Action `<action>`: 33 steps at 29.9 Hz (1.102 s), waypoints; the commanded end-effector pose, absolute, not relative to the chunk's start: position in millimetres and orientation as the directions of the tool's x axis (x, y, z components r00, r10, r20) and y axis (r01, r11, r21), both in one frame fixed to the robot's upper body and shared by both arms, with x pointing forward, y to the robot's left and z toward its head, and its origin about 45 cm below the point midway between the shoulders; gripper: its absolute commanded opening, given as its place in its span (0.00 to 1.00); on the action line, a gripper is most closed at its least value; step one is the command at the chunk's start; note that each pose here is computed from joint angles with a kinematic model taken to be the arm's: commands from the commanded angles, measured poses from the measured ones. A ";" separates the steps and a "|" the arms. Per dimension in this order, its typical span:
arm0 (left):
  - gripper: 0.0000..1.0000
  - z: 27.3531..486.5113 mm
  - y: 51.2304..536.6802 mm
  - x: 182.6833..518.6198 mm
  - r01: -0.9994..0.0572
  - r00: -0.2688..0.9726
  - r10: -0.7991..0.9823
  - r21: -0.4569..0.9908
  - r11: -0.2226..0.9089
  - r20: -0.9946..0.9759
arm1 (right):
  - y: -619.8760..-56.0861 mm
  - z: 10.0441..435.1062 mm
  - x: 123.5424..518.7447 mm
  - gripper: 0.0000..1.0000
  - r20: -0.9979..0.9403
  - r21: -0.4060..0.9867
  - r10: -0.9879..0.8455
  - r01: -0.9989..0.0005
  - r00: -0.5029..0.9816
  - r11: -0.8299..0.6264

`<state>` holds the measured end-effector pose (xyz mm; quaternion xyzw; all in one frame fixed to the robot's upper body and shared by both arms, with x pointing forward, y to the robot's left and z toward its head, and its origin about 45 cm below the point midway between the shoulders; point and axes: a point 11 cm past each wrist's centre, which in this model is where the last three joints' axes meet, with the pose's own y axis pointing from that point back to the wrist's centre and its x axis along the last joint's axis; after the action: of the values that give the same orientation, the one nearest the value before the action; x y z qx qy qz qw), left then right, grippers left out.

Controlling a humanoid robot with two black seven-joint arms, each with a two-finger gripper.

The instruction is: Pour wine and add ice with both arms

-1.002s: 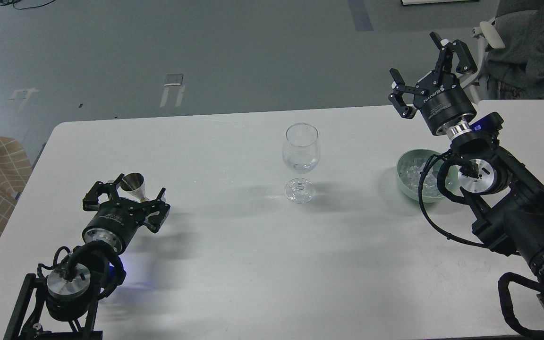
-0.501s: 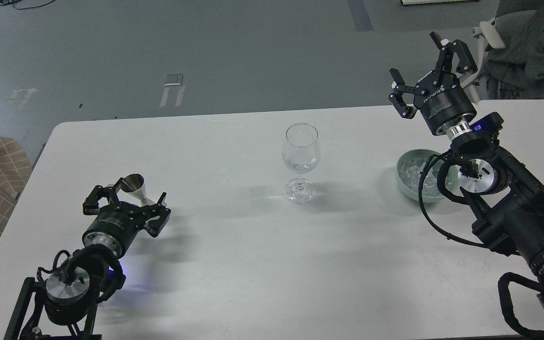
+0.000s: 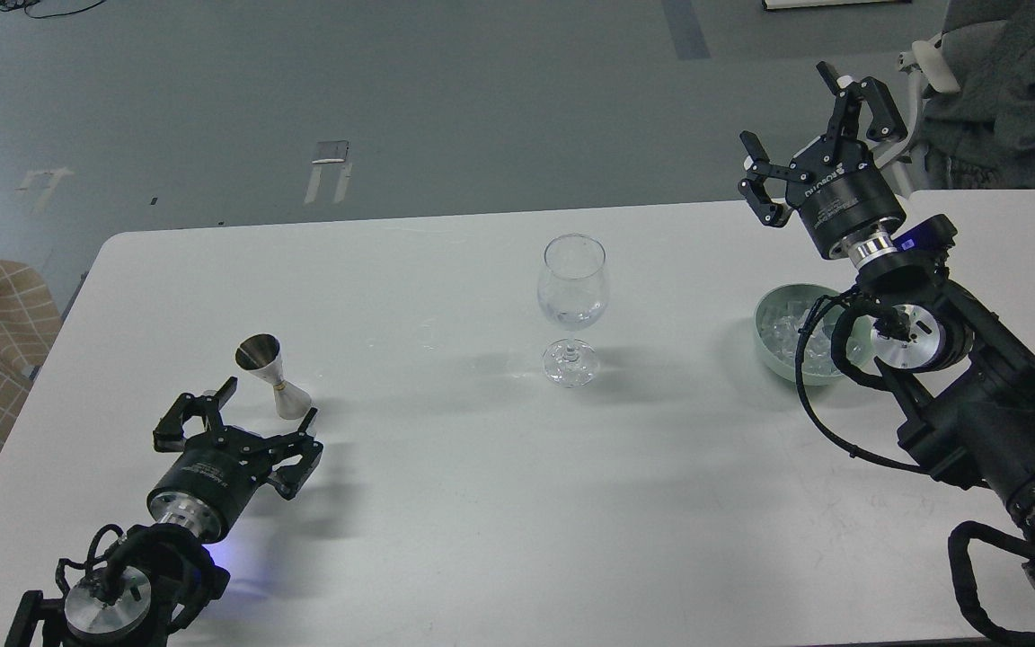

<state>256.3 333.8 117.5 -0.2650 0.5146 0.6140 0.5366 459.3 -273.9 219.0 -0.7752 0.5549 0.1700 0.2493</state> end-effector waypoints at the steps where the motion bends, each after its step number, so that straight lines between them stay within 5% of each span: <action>1: 0.98 122.1 350.9 254.1 -0.942 -0.283 0.382 0.330 0.062 -0.880 | -274.4 219.6 459.1 1.00 -0.540 -0.199 -0.776 -0.945 0.327 -0.260; 15: 0.98 226.6 466.3 263.5 -0.994 0.038 0.789 0.061 0.095 -0.613 | -288.3 239.4 459.6 1.00 -0.495 -0.233 -0.794 -0.934 0.354 -0.271; 21: 0.98 301.0 479.5 306.9 -0.990 0.138 0.931 -0.054 0.127 -0.338 | -316.5 269.0 456.4 1.00 -0.349 -0.246 -0.855 -0.918 0.382 -0.310; 27: 0.98 369.8 439.3 365.1 -0.961 0.236 0.964 -0.178 0.212 -0.125 | -344.4 305.5 436.8 1.00 0.062 -0.146 -0.902 -0.890 0.427 -0.432; 33: 0.98 365.9 395.6 396.9 -0.947 0.304 0.942 -0.152 0.283 -0.138 | -369.4 295.9 406.6 1.00 0.568 0.069 -0.713 -0.887 0.410 -0.456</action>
<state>383.7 412.2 373.8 -0.1043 -0.0062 0.5945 0.7972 420.1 -358.3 301.4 -0.8422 0.5144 -0.1458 -0.0698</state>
